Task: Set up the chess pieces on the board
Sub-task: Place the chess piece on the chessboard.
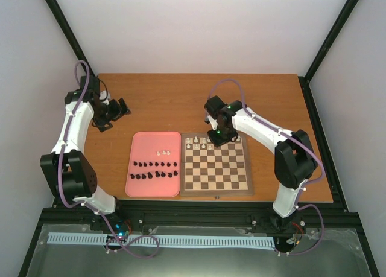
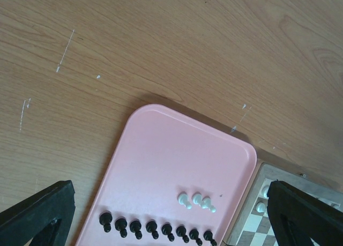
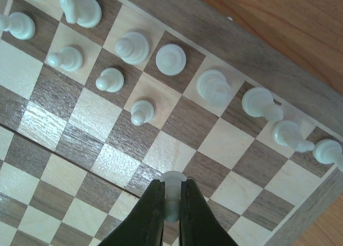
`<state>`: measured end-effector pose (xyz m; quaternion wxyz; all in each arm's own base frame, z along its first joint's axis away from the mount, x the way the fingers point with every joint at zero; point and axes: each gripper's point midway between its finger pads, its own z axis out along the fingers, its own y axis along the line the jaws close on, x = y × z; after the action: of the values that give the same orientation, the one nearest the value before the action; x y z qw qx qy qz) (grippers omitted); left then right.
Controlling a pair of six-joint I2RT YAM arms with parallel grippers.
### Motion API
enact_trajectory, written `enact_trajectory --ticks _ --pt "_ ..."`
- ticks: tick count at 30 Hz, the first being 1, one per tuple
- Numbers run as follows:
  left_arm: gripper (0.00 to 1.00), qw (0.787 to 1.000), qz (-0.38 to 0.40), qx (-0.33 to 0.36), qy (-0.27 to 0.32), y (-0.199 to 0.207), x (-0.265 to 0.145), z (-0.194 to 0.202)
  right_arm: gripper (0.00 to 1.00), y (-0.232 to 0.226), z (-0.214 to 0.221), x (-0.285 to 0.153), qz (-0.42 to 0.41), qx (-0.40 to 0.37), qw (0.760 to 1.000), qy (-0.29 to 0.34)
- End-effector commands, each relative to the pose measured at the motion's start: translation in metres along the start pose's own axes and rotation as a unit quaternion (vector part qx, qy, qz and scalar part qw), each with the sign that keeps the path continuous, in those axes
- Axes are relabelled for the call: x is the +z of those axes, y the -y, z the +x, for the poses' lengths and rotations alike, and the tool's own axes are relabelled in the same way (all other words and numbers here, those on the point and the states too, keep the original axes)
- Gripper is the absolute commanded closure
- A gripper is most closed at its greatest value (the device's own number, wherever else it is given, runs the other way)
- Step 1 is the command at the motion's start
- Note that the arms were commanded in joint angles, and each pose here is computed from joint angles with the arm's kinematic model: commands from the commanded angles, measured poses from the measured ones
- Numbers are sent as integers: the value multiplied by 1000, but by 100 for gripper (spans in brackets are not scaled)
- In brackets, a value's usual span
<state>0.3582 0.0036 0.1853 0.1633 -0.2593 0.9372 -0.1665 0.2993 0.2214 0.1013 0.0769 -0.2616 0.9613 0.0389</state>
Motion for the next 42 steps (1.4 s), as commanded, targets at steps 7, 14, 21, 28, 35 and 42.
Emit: enact_trajectory --ticks 7,14,21,28,35,42 --pt "0 1000 15 5 18 10 -9 -14 93 4 -10 23 11 2 1000 1" --pt "0 1000 13 6 16 10 -7 -16 92 6 -6 35 15 1 1000 -13" --pt "0 1000 12 5 14 11 -6 -17 92 11 -5 42 19 6 1000 -20" --pt "0 1000 12 6 13 10 -5 -17 90 15 -5 47 29 6 999 -24" --pt "0 1000 13 7 10 11 -3 -17 89 20 -9 48 39 7 999 -22" --pt "0 1000 14 7 11 11 -3 -18 88 19 -10 50 35 4 999 -25"
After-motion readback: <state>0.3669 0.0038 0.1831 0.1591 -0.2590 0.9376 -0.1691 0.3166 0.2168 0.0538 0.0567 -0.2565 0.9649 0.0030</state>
